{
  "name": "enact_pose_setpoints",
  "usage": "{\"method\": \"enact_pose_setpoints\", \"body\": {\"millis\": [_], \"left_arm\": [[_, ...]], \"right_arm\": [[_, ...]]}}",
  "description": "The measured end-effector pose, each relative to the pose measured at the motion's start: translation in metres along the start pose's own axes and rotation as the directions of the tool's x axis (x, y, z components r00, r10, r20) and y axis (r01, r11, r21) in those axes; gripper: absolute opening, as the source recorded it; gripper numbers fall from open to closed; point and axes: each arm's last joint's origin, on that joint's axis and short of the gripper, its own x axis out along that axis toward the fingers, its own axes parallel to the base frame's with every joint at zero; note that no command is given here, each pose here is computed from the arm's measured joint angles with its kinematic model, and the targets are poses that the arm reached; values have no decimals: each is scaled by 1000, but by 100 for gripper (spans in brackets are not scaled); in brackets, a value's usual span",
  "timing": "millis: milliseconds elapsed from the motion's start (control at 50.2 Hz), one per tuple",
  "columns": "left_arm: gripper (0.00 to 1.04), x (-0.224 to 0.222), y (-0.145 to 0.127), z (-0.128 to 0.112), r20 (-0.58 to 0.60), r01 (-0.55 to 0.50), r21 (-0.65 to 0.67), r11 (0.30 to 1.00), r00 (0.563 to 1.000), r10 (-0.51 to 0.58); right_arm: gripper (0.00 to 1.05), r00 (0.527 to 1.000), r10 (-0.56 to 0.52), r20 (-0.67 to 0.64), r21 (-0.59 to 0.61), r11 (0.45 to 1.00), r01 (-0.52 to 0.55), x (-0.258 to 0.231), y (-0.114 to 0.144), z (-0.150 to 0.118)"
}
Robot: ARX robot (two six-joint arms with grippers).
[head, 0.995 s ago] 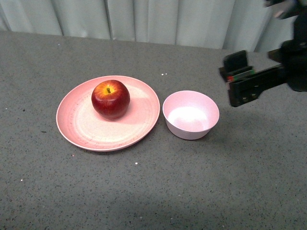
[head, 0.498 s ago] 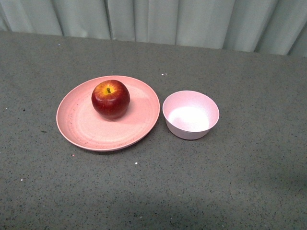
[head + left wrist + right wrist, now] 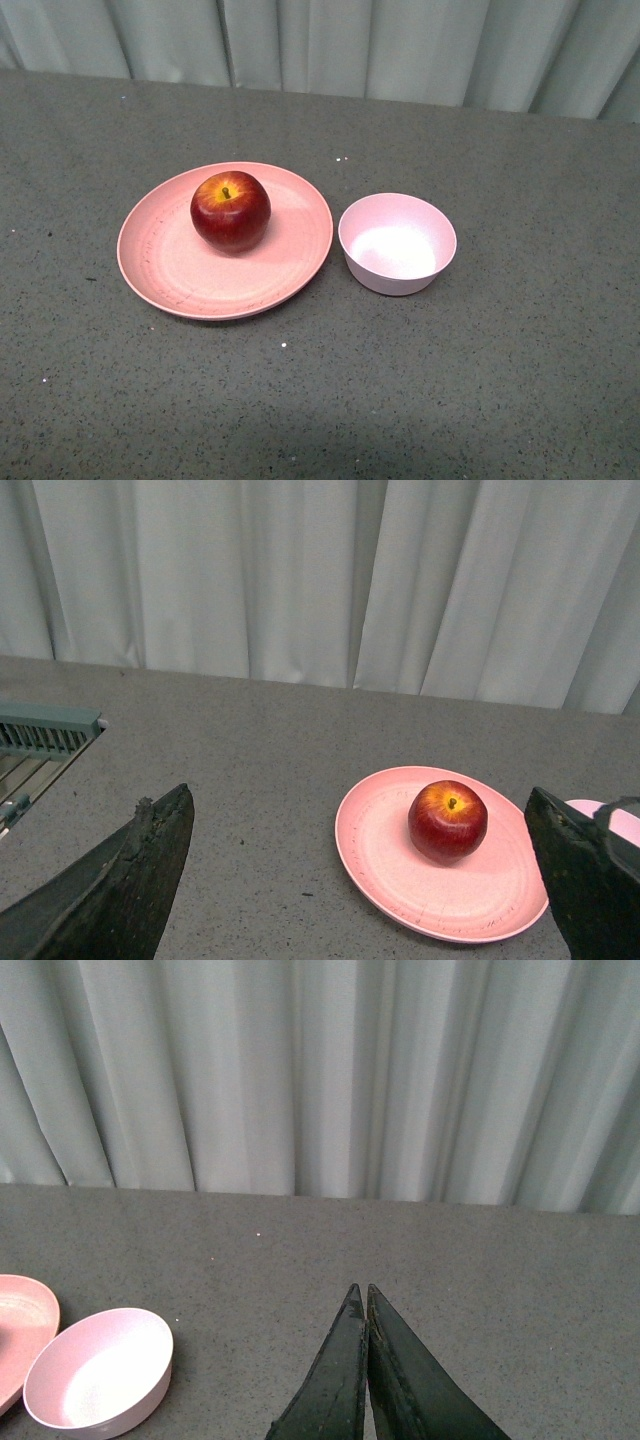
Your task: Move apple from plate to bowl
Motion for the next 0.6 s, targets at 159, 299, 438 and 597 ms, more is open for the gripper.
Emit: {"method": "enact_pose_setpoints", "body": {"millis": [159, 299, 438, 597], "left_arm": [[98, 0, 0, 0, 0, 0, 0, 1000, 1000, 0], [98, 0, 0, 0, 0, 0, 0, 1000, 1000, 0], [98, 0, 0, 0, 0, 0, 0, 1000, 1000, 0], [98, 0, 0, 0, 0, 0, 0, 1000, 1000, 0]], "right_arm": [[1, 1000, 0, 7, 0, 1000, 0, -8, 0, 2], [1, 1000, 0, 13, 0, 1000, 0, -12, 0, 4], [1, 1000, 0, 17, 0, 1000, 0, -17, 0, 5], [1, 1000, 0, 20, 0, 1000, 0, -21, 0, 5]]}}
